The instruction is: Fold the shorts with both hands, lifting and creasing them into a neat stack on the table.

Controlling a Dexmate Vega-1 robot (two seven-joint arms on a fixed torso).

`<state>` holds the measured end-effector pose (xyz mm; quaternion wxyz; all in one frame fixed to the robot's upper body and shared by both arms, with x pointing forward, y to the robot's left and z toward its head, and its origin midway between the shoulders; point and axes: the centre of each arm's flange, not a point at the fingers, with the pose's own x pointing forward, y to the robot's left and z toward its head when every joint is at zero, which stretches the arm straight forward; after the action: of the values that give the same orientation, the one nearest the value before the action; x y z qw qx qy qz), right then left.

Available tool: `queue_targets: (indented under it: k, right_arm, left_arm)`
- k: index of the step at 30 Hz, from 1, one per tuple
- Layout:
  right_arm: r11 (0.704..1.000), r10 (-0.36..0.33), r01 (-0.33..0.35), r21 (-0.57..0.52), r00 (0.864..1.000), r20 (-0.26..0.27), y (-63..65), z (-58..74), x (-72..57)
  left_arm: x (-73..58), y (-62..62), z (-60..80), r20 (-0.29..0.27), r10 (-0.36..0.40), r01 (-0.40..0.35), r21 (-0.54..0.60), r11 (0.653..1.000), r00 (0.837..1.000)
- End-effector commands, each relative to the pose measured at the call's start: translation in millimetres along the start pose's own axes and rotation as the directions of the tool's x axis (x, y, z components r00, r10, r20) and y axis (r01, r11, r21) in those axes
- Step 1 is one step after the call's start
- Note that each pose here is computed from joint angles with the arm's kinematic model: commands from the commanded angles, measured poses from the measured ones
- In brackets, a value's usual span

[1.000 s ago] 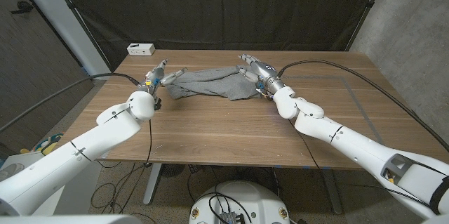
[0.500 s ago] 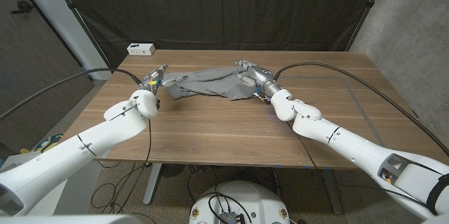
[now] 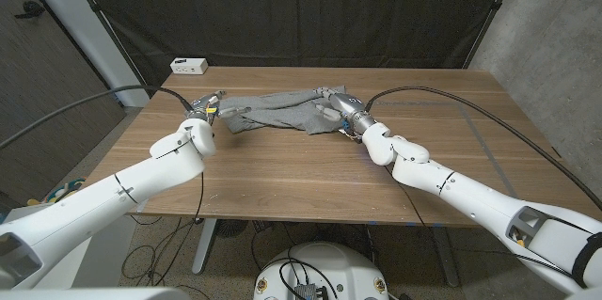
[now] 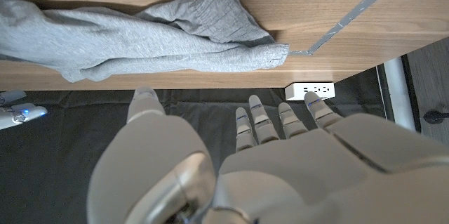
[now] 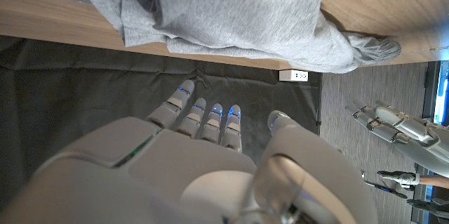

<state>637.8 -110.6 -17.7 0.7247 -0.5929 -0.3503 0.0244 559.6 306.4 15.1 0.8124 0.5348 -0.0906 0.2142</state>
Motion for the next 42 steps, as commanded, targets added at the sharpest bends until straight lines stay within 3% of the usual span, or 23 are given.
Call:
queue_targets:
  k: [1,20,42]
  right_arm:
    - [0.999,0.039,-0.039,-0.014,0.999,-0.008,11.4,-0.3,-1.0]
    - [0.996,0.089,-0.089,0.002,0.996,-0.023,25.8,-1.6,-6.6]
    - [0.993,0.117,-0.116,0.037,0.992,-0.036,34.9,-4.7,-14.9]
  left_arm:
    - [2.7,-1.0,4.9,-0.022,0.025,-0.024,0.071,0.997,0.999]
    - [12.8,-10.9,15.3,-0.071,0.065,-0.048,0.221,0.974,0.995]
    - [23.4,-26.3,36.4,-0.119,0.072,-0.015,0.423,0.906,0.990]
